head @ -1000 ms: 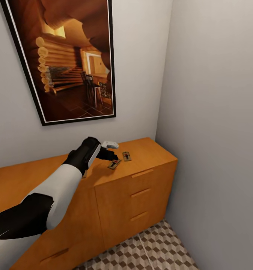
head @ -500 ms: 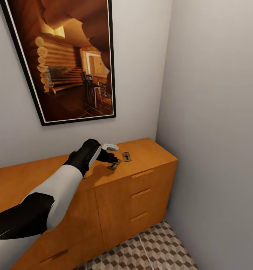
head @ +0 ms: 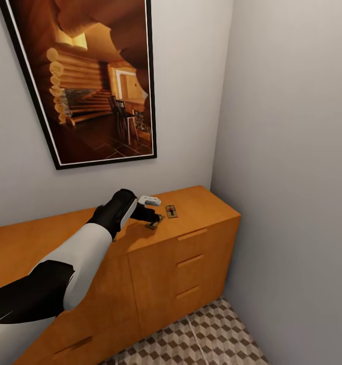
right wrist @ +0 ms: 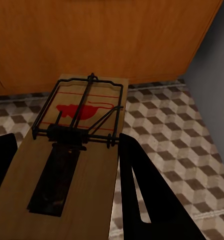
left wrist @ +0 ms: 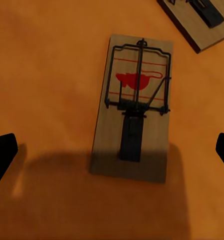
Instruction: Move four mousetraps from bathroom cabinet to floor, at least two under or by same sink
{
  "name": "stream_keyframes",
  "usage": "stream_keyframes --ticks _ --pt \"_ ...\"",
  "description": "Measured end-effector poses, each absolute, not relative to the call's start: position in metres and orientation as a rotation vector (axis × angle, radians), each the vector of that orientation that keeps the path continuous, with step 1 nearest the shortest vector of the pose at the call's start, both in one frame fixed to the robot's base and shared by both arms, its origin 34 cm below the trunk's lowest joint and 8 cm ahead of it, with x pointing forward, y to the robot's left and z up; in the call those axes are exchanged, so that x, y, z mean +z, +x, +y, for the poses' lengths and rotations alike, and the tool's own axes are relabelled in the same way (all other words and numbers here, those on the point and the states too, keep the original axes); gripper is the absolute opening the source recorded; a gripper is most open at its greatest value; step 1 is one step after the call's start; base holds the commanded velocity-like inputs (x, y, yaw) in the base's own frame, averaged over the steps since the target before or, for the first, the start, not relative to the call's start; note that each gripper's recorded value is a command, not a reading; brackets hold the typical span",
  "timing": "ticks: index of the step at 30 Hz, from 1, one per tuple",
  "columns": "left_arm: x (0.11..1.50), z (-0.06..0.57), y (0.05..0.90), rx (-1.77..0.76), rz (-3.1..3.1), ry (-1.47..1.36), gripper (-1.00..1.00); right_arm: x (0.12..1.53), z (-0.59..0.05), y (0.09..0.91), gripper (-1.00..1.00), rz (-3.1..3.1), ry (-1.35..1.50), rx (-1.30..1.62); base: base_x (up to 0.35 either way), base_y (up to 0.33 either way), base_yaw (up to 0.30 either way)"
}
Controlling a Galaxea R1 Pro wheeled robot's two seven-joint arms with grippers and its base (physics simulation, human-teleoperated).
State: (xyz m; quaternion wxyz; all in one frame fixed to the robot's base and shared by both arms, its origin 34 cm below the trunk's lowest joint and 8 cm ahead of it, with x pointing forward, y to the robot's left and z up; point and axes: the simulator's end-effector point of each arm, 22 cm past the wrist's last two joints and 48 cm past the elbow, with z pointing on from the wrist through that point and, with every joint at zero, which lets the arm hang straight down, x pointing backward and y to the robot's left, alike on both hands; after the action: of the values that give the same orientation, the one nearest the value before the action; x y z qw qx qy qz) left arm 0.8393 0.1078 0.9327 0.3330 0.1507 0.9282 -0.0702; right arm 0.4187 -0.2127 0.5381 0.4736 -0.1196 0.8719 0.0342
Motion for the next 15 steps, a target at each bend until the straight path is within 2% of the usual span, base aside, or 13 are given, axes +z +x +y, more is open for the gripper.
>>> stream_keyframes --ticks 15 --pt "0.9311 0.1052 0.8385 -0.184 2.426 0.4 1.0 0.538 -0.2127 0.4185 -1.0 2.134 -0.293 0.084 0.0 0.0 0.0"
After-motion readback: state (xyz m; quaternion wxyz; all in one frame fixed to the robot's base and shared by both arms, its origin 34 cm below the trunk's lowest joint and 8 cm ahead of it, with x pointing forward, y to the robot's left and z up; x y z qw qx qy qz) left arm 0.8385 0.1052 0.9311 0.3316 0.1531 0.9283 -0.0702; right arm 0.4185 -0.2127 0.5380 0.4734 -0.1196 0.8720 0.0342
